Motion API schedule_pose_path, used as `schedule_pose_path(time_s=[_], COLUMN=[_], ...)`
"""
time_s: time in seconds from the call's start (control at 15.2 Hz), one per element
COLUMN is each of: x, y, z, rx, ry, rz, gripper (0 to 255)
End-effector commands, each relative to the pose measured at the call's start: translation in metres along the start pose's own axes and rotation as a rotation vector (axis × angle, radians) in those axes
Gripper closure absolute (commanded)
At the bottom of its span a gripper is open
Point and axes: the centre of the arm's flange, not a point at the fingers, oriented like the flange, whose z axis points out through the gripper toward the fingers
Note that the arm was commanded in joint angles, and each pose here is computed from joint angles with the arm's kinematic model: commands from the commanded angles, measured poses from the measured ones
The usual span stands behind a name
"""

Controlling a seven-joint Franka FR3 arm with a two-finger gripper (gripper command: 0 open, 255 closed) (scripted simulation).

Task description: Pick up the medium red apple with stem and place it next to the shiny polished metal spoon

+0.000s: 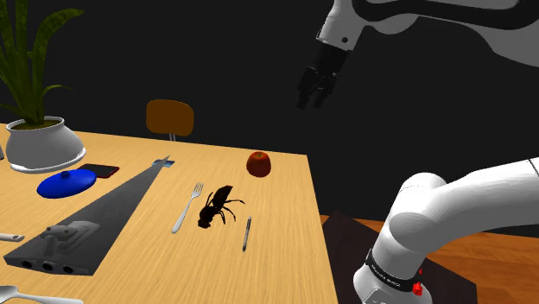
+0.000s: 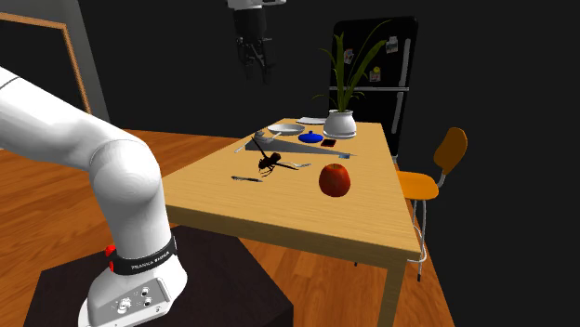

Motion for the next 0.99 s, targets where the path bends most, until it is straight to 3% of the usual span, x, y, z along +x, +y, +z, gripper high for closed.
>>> schedule_pose_path(time_s=[0.0,0.92], x=[0.000,0.124], y=[0.000,0.042], z=[0.000,0.140], rx=[0.000,-0.077], ry=[0.000,-0.090], rz=[0.000,0.008], gripper=[0,0])
